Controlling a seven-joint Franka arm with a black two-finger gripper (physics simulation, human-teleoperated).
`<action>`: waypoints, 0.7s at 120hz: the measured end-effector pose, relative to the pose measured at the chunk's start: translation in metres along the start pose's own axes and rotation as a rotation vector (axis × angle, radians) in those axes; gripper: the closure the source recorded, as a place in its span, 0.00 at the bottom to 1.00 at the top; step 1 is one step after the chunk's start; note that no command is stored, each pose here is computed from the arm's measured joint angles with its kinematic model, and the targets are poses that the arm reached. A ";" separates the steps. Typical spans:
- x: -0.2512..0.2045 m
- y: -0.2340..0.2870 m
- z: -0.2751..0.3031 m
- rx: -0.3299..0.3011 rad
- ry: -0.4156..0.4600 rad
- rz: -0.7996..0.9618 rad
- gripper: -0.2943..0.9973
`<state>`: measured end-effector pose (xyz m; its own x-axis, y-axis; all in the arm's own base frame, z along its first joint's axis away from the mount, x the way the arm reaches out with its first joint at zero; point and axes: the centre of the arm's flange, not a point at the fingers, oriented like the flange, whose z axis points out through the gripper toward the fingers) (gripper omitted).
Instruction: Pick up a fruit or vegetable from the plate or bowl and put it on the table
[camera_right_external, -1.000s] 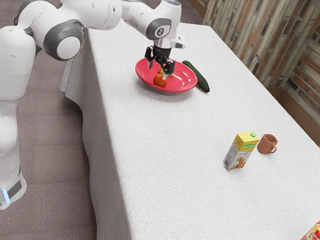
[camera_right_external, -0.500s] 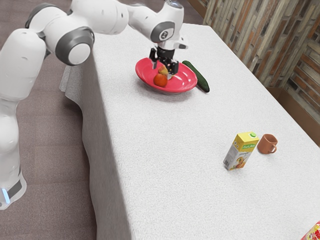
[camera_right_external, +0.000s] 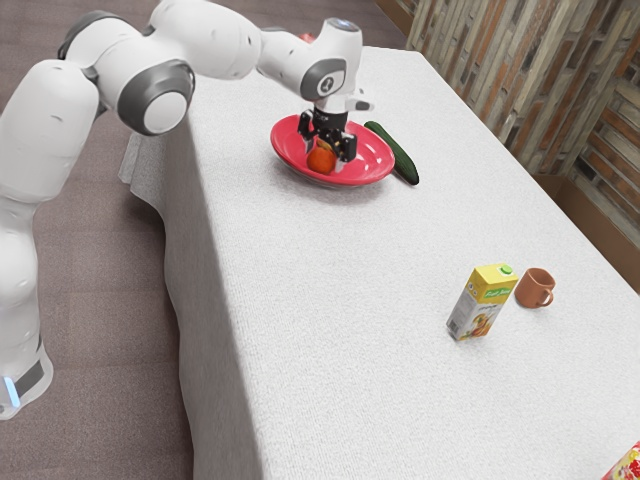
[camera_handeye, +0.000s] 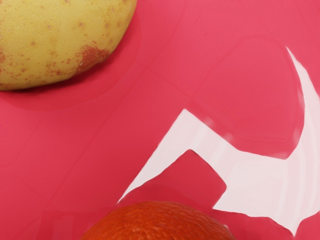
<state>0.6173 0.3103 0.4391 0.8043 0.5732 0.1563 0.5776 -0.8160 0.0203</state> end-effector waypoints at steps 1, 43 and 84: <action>0.000 0.000 0.000 -0.001 0.000 0.000 0.24; 0.000 0.003 -0.008 -0.012 0.016 -0.006 0.48; -0.029 0.083 -0.117 -0.075 0.114 0.142 0.49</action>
<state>0.6259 0.2173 0.5516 0.8537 0.4434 0.2732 0.4440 -0.8938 0.0633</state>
